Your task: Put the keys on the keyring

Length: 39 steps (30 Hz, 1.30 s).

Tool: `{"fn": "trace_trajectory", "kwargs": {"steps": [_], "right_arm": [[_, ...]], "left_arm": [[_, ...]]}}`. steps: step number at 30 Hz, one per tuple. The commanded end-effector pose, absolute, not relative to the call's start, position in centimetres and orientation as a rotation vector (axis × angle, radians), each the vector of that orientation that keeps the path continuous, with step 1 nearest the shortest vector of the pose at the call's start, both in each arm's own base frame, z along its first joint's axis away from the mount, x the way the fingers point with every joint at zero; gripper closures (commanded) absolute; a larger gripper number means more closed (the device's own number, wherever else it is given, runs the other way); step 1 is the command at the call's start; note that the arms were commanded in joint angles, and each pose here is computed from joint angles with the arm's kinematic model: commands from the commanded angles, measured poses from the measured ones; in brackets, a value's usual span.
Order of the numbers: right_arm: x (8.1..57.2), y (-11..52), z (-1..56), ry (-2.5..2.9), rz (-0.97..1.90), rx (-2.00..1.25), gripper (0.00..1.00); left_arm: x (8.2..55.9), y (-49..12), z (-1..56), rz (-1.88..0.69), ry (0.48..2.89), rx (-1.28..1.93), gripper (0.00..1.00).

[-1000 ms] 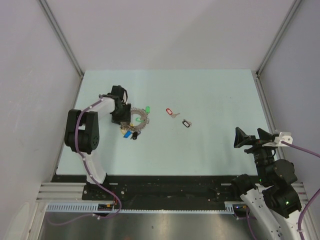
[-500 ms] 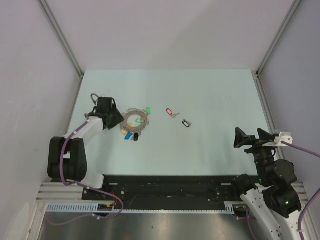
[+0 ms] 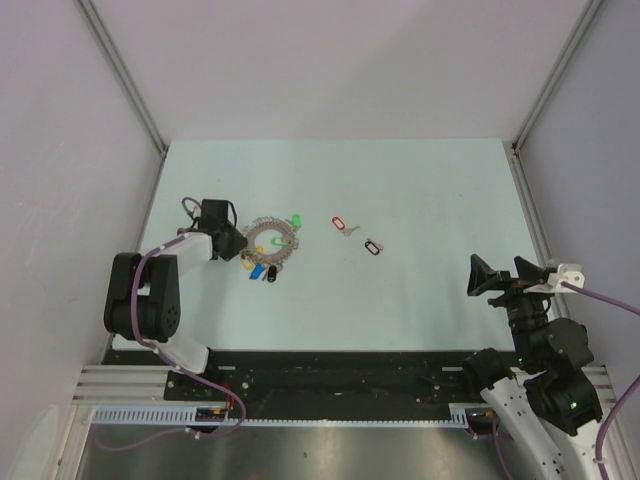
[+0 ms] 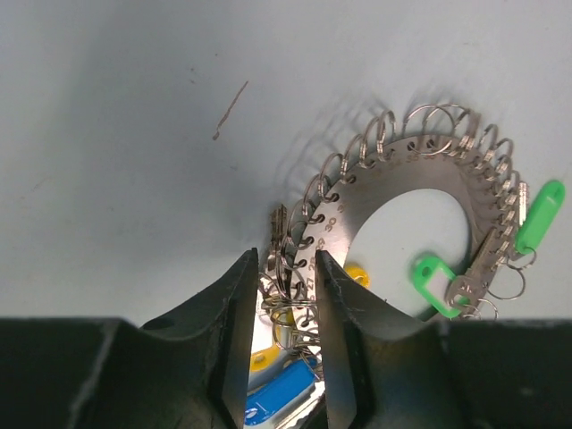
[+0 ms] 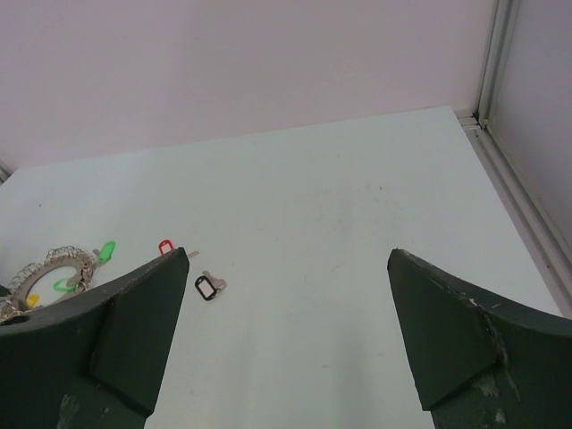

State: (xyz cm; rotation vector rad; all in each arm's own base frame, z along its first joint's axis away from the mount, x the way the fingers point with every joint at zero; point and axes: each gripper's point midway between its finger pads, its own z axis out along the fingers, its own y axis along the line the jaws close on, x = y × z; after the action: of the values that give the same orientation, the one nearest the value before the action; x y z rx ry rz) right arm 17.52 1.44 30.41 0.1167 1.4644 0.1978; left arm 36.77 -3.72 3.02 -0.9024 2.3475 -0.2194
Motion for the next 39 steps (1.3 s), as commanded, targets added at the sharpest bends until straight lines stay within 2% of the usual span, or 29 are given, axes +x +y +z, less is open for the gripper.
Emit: {"fn": "trace_trajectory", "kwargs": {"steps": [1, 4, 6, 11, 13, 20, 26, 34, 39], "right_arm": [[17.5, 1.5, 31.1, 1.432, 0.200, 0.107, 0.00], [17.5, 1.5, 31.1, 1.432, 0.200, 0.107, 0.00], [17.6, 1.5, 31.0, 1.436, 0.197, 0.107, 0.00], [17.6, 1.5, 31.0, 1.433, 0.198, 0.105, 0.00], [17.7, 1.5, 30.9, 1.438, 0.195, 0.103, 0.00], [17.8, 1.9, 30.9, 1.442, 0.202, 0.083, 0.01], [18.0, 3.5, 31.1, 1.447, 0.251, 0.005, 0.01], [18.9, 9.0, 31.2, 1.563, 0.447, -0.194, 0.00], [19.7, 13.7, 30.1, 1.666, 0.662, -0.312, 0.00]], "left_arm": [[38.2, -3.5, 3.6, -0.236, 2.288, -0.951, 0.64], [38.0, -3.7, 3.1, -0.247, 2.302, -0.946, 0.67], [38.0, -4.0, 3.0, -0.267, 2.311, -0.937, 0.73], [37.9, -4.3, 4.2, -0.288, 2.304, -0.891, 0.97], [38.0, -4.0, 5.5, -0.279, 2.281, -0.861, 1.00], [38.3, -4.4, 10.8, -0.278, 2.208, -0.660, 1.00], [38.3, -7.8, 16.0, -0.333, 2.178, -0.366, 1.00], [36.2, -14.3, 23.6, -0.473, 2.044, 0.222, 1.00], [33.4, -18.6, 22.1, -0.480, 2.057, 0.539, 1.00]]}}
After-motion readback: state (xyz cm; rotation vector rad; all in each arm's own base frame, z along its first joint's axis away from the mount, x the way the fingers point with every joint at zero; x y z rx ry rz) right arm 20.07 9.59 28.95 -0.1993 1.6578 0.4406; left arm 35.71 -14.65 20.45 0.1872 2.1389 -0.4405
